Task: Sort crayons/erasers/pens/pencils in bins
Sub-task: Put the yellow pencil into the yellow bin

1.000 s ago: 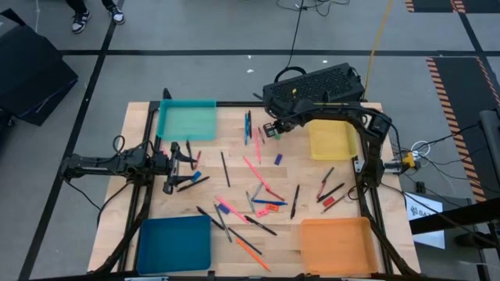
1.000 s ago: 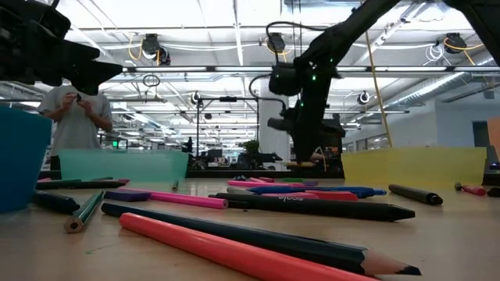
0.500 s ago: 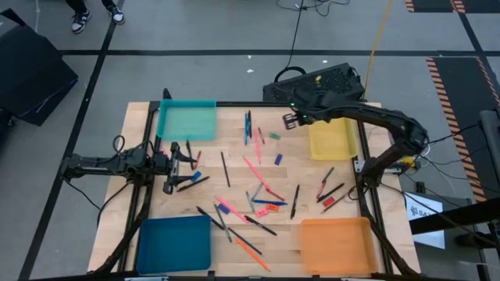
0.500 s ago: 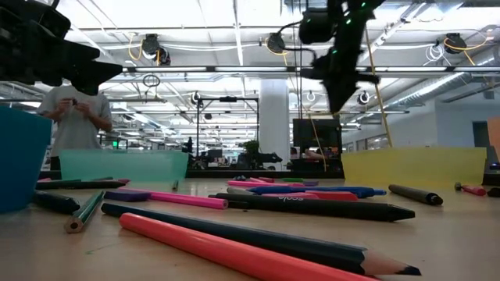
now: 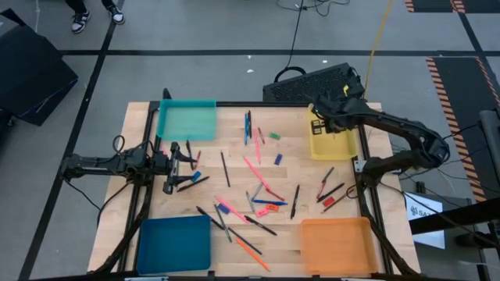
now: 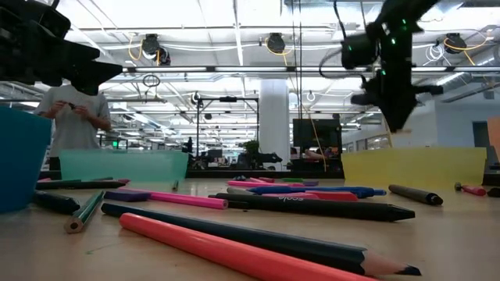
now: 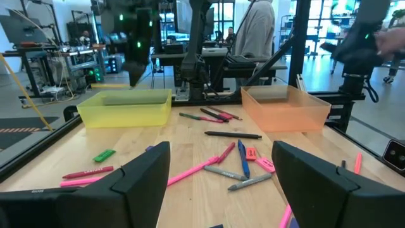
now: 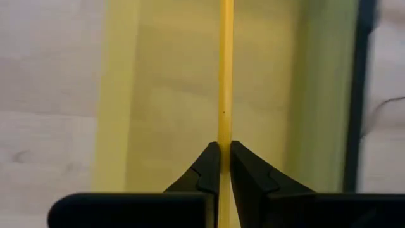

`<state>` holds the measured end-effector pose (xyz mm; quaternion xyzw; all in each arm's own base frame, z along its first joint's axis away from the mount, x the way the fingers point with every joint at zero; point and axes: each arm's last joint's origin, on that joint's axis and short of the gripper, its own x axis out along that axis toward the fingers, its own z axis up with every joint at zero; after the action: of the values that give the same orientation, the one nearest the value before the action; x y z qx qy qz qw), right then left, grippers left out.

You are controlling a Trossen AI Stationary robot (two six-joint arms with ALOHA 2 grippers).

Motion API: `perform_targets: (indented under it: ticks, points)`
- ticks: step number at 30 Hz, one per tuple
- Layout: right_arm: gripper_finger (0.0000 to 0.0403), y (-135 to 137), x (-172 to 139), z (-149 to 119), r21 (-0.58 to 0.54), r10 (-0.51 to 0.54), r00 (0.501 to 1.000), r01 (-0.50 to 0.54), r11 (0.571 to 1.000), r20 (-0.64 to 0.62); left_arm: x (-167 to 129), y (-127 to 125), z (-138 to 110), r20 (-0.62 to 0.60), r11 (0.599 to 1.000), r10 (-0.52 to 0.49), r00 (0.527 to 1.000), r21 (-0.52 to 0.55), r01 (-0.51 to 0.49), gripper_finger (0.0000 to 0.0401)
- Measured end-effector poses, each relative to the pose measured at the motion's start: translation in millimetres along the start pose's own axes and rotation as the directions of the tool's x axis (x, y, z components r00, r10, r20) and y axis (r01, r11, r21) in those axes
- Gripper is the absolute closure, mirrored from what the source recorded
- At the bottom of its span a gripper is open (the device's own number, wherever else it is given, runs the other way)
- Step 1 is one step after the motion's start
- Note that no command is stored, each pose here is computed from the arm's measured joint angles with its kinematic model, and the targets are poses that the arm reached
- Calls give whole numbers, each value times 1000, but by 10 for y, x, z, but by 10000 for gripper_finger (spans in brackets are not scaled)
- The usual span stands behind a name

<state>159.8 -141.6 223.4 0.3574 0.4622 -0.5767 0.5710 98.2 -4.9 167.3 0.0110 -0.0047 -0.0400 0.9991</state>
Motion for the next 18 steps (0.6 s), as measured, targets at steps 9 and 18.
perform_targets:
  ticks: [9,18]
  points:
    - [383,-155,547,-150,69,14,999,-11,998,-42,0,0,0,0,1000,0,1000,0,0,123]
    - [320,-204,634,-170,40,19,999,-17,999,-45,0,0,0,0,1000,0,1000,0,0,123]
